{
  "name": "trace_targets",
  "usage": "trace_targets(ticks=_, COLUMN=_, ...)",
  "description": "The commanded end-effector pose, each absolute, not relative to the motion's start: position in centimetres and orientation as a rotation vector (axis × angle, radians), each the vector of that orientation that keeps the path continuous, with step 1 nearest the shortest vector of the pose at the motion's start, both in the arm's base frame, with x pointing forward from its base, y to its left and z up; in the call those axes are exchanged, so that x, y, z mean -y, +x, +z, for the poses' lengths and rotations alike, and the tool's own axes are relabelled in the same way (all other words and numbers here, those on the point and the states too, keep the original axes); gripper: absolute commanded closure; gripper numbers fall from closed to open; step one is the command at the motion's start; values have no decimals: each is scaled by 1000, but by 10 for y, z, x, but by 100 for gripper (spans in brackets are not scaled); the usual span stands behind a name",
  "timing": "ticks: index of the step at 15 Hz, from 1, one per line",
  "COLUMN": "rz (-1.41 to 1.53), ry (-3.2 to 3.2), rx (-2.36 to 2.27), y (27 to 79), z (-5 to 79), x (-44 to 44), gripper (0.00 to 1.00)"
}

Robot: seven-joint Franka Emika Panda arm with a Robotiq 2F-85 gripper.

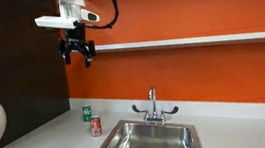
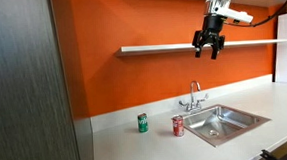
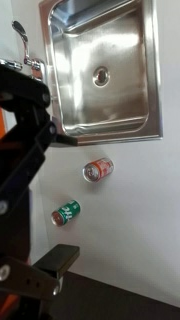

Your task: Put the red can on the bottom shelf

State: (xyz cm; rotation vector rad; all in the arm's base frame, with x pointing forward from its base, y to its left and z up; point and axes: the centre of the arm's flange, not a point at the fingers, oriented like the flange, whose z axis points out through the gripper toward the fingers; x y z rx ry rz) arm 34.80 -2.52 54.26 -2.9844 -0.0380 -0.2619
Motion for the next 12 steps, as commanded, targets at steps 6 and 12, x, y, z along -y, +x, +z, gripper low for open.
trace_targets(ticks=6, rz=-262, ry=-2984, rx=38, y=348, z=543, x=25, gripper=0)
trace_targets(ticks=12, rz=-236, ry=-2997, rx=52, y=357, z=531, x=26, gripper=0)
